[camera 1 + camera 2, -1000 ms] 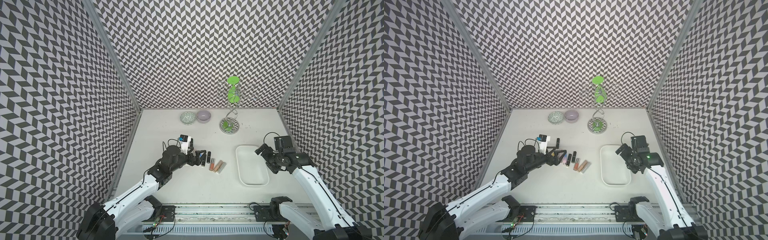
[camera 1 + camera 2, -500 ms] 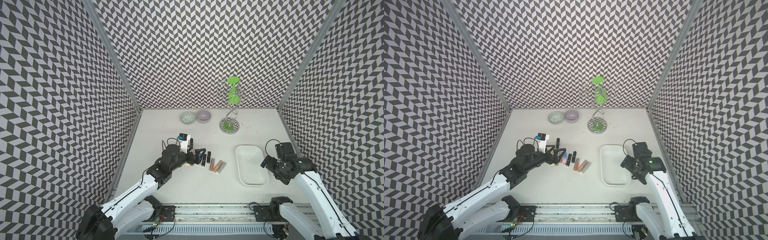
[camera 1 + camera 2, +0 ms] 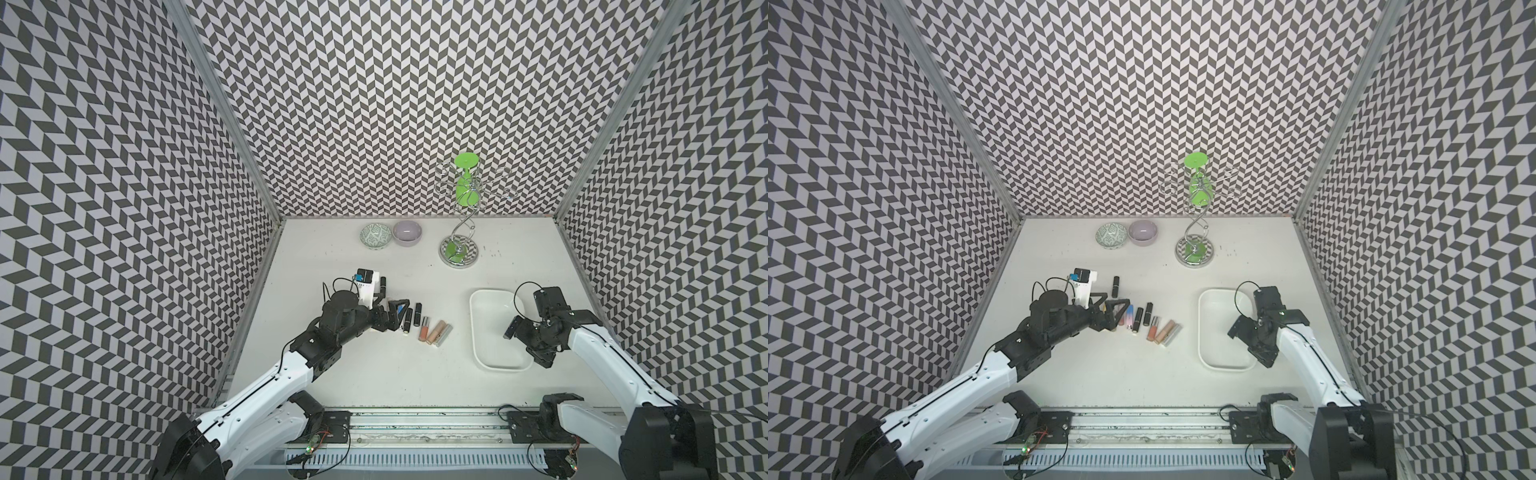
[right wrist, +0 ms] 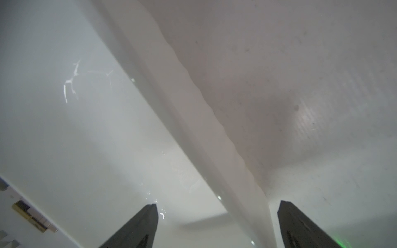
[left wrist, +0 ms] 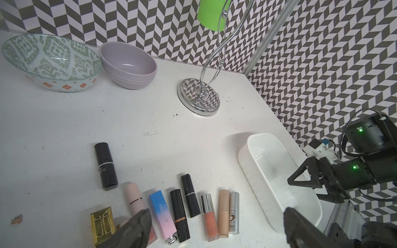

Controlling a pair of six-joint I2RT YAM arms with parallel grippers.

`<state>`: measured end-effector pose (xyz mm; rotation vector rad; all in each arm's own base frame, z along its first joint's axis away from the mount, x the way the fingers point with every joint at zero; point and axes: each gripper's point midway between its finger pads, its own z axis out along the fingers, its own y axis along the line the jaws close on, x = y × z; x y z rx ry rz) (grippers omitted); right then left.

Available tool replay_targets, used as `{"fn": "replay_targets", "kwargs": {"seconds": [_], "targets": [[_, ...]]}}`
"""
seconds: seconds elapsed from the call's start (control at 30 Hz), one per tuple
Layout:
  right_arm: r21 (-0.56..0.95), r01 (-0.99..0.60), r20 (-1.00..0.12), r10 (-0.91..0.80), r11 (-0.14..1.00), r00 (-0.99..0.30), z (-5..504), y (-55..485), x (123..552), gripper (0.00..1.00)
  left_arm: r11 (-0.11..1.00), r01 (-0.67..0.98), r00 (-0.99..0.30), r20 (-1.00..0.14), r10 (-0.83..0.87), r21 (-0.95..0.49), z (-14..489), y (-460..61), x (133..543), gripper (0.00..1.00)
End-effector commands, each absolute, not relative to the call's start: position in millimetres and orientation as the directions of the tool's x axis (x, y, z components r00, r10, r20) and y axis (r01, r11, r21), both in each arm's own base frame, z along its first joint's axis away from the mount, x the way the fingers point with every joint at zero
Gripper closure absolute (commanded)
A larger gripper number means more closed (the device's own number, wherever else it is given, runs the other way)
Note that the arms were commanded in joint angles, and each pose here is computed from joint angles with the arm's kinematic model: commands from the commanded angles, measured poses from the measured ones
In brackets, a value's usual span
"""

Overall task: Put the lipstick into the storage box
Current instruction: Adjust the storage box at the center of the board.

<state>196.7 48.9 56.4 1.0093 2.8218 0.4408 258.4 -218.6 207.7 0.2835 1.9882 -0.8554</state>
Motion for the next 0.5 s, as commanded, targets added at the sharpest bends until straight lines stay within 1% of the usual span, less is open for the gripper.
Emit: {"fn": "replay_targets", "kwargs": {"seconds": [0.0, 0.13, 0.37, 0.47], "targets": [[0.423, 0.594, 0.021, 0.648, 0.684, -0.761, 63.1, 65.9, 215.5, 0.13, 0.741, 0.504, -0.54, -0.832, -0.131, -0.444, 210.6, -216.4, 257.6, 0.01], [0.41, 0.617, 0.007, 0.674, 0.672, -0.739, 62.4, 61.6, 224.4, 0.18, 0.744, 0.502, -0.539, -0.832, -0.131, -0.441, 210.1, -216.4, 258.9, 0.01], [0.498, 0.664, 0.049, 0.747, 0.557, -0.663, 66.3, 68.7, 252.1, 0.32, 0.745, 0.498, -0.547, -0.827, -0.129, -0.445, 208.7, -218.7, 261.6, 0.01], [0.511, 0.679, 0.06, 0.765, 0.528, -0.641, 64.2, 67.2, 263.0, 0.35, 0.746, 0.496, -0.55, -0.826, -0.127, -0.445, 208.8, -219.5, 262.7, 0.01]]}}
